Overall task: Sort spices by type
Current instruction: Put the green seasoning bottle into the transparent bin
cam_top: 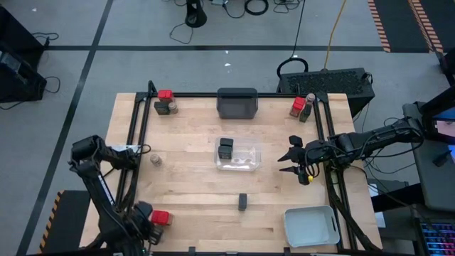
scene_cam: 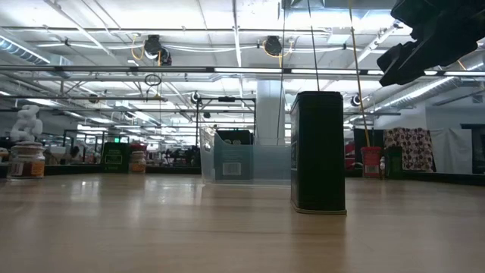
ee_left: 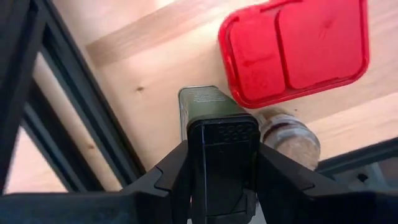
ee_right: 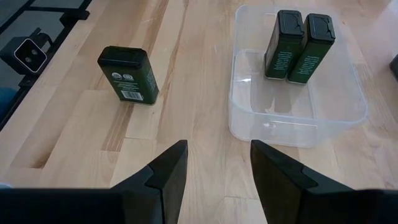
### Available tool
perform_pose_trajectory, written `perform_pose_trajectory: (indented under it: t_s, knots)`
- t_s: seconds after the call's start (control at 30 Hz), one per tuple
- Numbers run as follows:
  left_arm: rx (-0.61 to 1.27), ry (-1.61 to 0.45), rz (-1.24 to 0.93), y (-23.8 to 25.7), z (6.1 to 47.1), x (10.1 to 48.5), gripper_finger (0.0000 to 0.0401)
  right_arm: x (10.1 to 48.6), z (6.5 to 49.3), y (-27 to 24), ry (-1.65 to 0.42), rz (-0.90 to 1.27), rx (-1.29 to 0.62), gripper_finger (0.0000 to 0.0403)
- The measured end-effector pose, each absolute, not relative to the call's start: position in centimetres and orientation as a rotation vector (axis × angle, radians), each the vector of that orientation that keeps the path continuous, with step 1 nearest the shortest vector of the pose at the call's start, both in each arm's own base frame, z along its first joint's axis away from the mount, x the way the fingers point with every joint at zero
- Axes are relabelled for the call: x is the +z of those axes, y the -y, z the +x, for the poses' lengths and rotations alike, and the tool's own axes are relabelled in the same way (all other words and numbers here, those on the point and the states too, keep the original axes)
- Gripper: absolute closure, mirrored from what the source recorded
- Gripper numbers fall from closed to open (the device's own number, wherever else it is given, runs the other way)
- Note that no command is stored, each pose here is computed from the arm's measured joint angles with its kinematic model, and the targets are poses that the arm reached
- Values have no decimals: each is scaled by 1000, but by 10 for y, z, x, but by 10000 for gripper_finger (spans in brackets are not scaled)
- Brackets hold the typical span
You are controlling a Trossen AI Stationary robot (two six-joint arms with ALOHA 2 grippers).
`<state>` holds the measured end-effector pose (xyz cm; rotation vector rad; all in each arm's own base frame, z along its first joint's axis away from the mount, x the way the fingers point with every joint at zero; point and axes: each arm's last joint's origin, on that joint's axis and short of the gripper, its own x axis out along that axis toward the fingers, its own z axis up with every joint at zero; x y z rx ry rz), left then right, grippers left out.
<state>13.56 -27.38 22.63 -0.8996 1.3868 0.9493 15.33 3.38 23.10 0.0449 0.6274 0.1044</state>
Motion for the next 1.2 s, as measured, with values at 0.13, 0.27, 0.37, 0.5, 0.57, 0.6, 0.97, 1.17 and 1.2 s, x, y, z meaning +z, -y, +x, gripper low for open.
perform_pose_trajectory:
  t_s: [0.13, 0.27, 0.37, 0.5, 0.57, 0.6, 0.97, 1.17, 1.2]
  knots:
    - [957, -1391, -894, 269, 133, 232, 256, 231, 153, -34, -628, 45, 104, 245]
    - [972, -1388, -880, 264, 130, 237, 256, 230, 153, -34, -634, 43, 104, 245]
    - [985, -1386, -869, 258, 128, 244, 256, 230, 153, -34, -635, 40, 105, 245]
    - [1016, -1379, -848, 247, 125, 253, 256, 230, 153, -34, -635, 40, 105, 245]
    - [1038, -1375, -836, 240, 123, 259, 256, 230, 153, -34, -635, 40, 105, 245]
    - [1052, -1371, -829, 236, 122, 261, 256, 230, 153, -34, -635, 39, 105, 245]
    - [1003, -1091, -828, 184, 138, 296, 257, 230, 153, -34, -634, 29, 108, 245]
    - [946, -1012, -773, 156, 160, 305, 257, 230, 153, -34, -633, 13, 114, 245]
    - [935, -1004, -759, 151, 164, 306, 257, 230, 153, -34, -633, 10, 114, 245]
